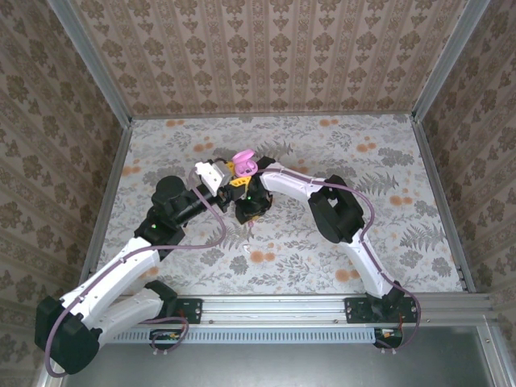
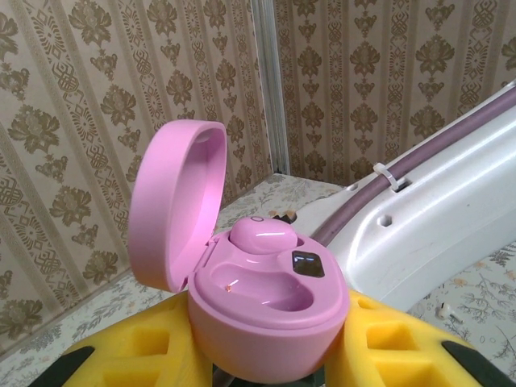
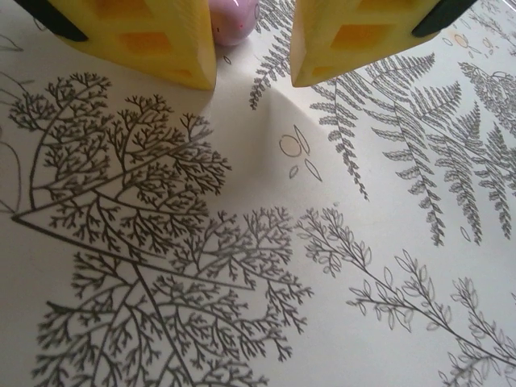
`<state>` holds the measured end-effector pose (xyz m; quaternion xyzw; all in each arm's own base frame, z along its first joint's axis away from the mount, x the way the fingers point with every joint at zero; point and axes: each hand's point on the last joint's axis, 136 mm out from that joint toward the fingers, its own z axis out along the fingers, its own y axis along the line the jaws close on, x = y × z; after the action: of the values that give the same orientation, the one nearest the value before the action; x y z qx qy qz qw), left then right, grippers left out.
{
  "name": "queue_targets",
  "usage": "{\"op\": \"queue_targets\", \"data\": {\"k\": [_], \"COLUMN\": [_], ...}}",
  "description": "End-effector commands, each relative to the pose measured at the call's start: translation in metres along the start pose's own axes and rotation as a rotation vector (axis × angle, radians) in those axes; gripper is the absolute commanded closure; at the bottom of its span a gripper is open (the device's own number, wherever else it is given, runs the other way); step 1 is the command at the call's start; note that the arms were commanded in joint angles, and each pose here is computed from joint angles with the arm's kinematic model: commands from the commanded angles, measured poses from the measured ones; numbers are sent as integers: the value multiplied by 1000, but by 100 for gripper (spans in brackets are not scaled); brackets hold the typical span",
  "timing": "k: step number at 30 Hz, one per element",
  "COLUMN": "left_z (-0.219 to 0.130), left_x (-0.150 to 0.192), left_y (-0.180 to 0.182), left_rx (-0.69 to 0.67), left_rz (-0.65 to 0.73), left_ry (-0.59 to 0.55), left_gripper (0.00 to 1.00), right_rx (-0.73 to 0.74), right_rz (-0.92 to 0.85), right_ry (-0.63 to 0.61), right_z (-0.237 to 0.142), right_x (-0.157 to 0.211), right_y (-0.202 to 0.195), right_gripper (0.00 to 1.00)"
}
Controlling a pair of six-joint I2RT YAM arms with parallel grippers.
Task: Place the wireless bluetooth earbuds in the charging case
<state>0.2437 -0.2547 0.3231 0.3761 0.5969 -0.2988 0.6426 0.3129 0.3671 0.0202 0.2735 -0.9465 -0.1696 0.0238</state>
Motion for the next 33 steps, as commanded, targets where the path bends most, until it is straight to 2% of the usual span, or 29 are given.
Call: {"op": "queue_targets", "data": {"k": [1,9,15,26,33], "left_z": [-1,0,2,1,4], "left_x": [-11,-10,-9,-11,-11], "left_y": [4,5,4,4,3], "left_rx": [-9,-15,-8,-9,-2], "left_rz": [18,18,13,10,5], "left_ry": [-33,-33,-33,-40,-42], "left_gripper": [66,66,66,66,67], "right_rx": [75,74,-10,99,88], "right_rz": [4,62,139,207,370], "right_ry": [15,-6,-6,-4,-63], "right_z": [-9,-18,-18,-25,-33], "right_x": [14,30,43,68,81], "right_y": [-11,-23,-21,-51,-77], "right_gripper": [69,72,70,71,71]}}
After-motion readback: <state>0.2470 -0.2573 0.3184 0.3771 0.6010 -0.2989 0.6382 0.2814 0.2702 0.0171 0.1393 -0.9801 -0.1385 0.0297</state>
